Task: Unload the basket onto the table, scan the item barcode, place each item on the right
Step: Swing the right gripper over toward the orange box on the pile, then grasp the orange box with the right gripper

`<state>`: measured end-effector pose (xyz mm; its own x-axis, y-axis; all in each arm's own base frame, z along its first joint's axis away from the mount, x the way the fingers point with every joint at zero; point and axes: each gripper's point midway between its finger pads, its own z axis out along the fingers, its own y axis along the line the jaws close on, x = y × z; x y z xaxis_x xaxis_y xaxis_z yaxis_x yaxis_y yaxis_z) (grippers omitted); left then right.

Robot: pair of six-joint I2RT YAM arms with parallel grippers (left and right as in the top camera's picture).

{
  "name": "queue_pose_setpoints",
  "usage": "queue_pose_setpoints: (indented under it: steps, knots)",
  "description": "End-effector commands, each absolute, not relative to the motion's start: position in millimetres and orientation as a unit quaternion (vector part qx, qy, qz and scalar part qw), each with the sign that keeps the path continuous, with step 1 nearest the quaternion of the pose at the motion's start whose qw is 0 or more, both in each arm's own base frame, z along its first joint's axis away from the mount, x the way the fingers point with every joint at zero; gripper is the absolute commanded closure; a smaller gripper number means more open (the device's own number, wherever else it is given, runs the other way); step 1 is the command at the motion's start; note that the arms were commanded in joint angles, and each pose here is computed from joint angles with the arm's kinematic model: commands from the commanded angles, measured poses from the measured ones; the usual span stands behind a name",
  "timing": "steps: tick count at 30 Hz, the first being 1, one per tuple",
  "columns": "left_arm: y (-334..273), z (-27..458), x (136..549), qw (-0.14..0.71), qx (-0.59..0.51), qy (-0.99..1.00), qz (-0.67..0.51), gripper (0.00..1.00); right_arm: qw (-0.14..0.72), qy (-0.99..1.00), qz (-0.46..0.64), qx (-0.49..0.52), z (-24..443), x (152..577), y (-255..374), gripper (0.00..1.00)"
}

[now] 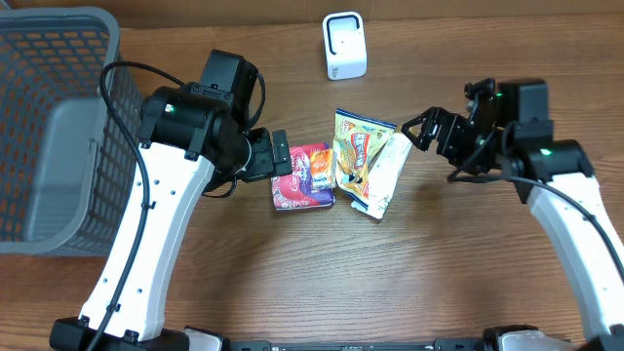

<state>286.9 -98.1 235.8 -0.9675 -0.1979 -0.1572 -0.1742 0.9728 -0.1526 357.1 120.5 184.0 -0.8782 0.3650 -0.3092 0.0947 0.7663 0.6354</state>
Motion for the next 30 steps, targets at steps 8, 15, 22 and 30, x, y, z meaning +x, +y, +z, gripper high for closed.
queue_pose_setpoints:
  steps: [8, 15, 22, 30]
  knots:
    - [-95.7, 242.8, 288.6, 0.102, -0.087, 0.989, -0.067, 0.0, 0.155, 0.925, 0.308, 0.163, 137.0, 374.4, 132.7, 0.0]
    - [-95.7, 242.8, 288.6, 0.102, -0.087, 0.989, -0.067, 0.0, 0.154, 0.927, 0.335, 0.074, 139.8, 364.5, 181.2, 0.0]
    - [-95.7, 242.8, 288.6, 0.102, -0.087, 0.989, -0.067, 0.0, 0.191, 0.92, 0.341, -0.009, 151.5, 355.1, 241.0, 0.11]
    - [-95.7, 242.8, 288.6, 0.102, -0.087, 0.989, -0.067, 0.0, 0.244, 0.907, 0.341, -0.049, 175.9, 359.6, 273.2, 0.13]
